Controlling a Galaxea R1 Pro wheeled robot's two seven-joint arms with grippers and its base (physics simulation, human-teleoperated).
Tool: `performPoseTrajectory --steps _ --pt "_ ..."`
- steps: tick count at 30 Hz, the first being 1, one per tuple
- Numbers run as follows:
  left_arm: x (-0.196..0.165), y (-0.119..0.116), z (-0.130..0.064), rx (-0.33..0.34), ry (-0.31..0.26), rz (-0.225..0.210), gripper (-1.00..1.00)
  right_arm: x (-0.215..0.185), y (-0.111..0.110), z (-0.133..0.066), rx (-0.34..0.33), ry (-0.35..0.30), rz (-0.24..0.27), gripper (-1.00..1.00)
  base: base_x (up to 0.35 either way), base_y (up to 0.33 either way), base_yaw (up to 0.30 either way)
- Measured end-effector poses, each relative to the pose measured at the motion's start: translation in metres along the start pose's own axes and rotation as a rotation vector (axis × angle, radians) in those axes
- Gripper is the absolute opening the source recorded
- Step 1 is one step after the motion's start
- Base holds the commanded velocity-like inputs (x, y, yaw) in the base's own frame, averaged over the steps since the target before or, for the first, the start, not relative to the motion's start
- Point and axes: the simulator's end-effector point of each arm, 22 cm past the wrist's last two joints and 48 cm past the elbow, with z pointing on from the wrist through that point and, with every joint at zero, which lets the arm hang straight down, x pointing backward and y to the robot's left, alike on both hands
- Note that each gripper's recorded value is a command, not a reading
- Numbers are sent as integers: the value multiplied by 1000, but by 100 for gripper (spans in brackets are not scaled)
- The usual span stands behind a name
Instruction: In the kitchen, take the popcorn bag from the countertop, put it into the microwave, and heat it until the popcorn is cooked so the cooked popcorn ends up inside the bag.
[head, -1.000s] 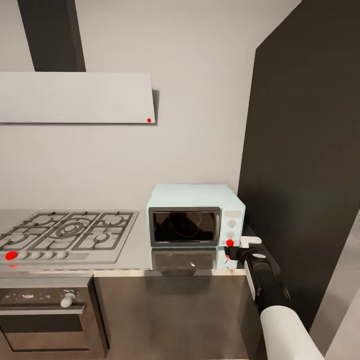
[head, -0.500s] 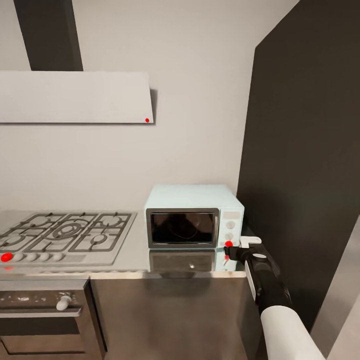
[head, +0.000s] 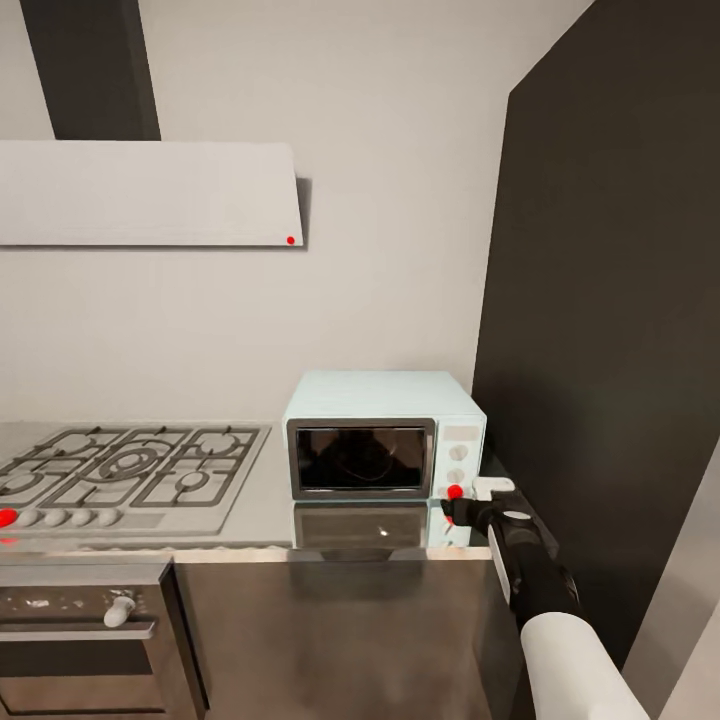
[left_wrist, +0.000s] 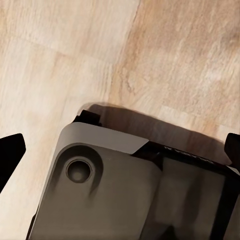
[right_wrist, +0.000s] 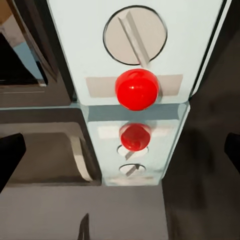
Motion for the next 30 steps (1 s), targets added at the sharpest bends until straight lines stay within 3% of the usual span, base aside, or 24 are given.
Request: performPoseTrajectory --steps 8,13,21,22,30 --pt "0 0 0 0 0 1 100 1 -1 0 4 2 -1 100 17 0 0" --pt "0 0 0 0 0 2 100 0 -19 -1 24 0 -7 100 161 0 0" --pt "0 1 0 -1 0 0 100 0 -23 -1 31 0 -9 100 40 0 0" --pt "0 1 0 -1 0 0 100 0 -22 -1 31 0 -9 -100 2 0 0" --pt "0 0 0 0 0 0 100 2 -19 0 27 8 -7 -100 0 0 0"
